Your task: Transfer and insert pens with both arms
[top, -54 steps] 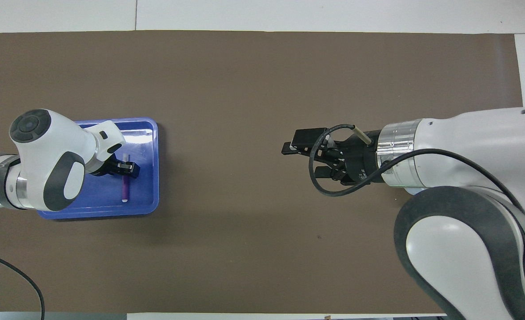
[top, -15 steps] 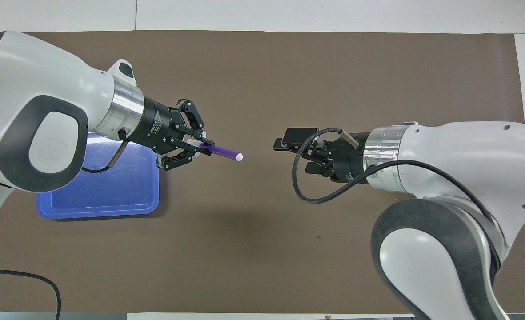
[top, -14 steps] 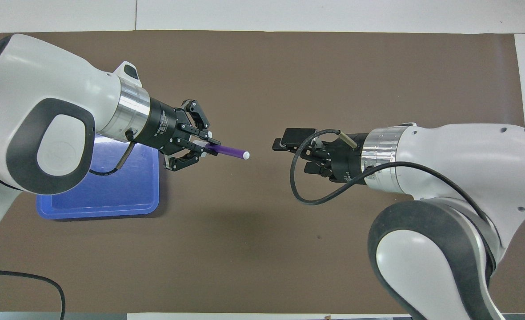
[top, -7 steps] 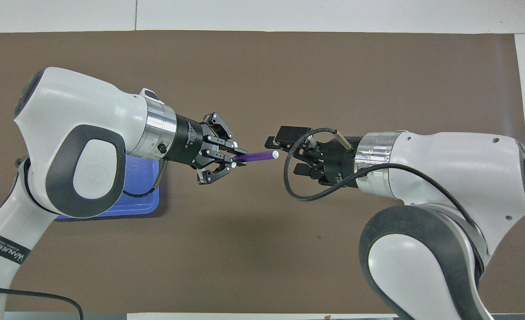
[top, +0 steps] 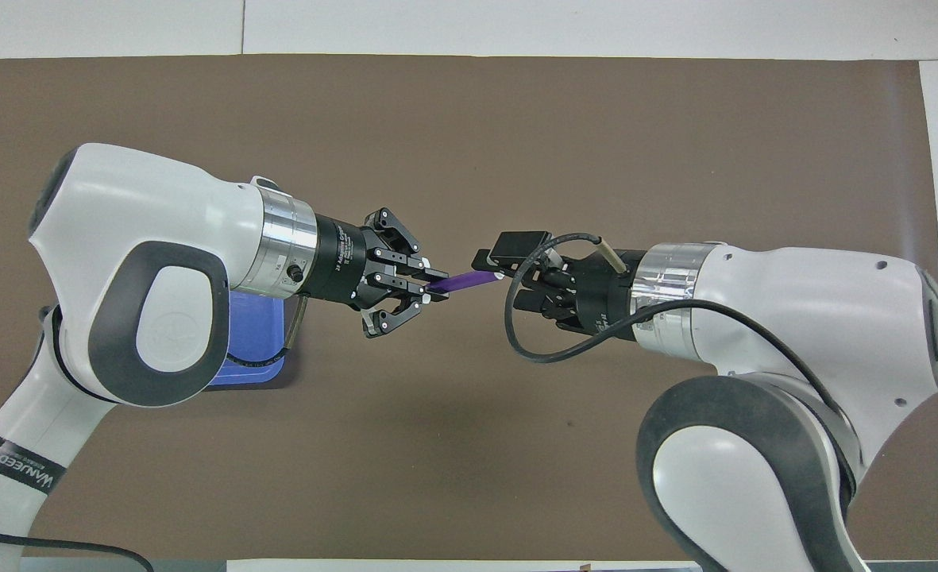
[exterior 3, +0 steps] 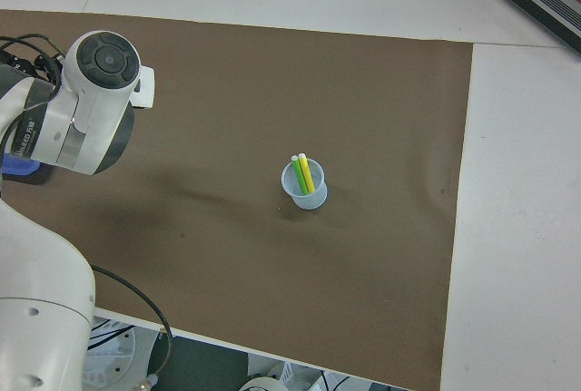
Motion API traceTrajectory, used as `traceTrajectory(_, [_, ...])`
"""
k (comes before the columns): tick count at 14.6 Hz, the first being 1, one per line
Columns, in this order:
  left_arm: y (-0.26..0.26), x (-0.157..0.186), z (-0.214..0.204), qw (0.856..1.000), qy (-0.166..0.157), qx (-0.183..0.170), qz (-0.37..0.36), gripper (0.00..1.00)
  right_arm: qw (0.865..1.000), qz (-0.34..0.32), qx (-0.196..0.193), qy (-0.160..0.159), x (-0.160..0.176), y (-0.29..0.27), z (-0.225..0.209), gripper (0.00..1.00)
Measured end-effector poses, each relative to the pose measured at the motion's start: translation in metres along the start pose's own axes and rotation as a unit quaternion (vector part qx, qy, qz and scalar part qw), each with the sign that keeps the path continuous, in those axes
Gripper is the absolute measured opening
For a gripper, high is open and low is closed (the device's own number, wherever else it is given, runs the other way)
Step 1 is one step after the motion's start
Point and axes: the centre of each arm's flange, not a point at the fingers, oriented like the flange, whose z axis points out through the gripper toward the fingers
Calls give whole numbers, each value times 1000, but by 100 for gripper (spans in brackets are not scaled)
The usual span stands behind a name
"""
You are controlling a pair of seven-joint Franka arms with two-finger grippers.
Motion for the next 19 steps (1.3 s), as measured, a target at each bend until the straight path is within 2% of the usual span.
traceTrajectory(1, [0, 0, 0, 1000, -2, -1, -2, 16, 1000, 0, 0, 0, 0, 0, 0, 78])
traceTrajectory(3, [0, 0, 0, 1000, -7, -3, -5, 16, 1000, 0, 0, 0, 0, 0, 0, 69])
traceTrajectory(7, [0, 1, 0, 1000, -11, -9, -14, 16, 1000, 0, 1, 2, 0, 0, 0, 67])
traceTrajectory(12, [0, 1, 0, 1000, -14, -14, -22, 16, 1000, 0, 1, 2, 1, 0, 0, 58])
traceTrajectory(19, [0, 2, 3, 999, -20, -17, -28, 16, 1000, -1, 2, 3, -1, -1, 1, 58])
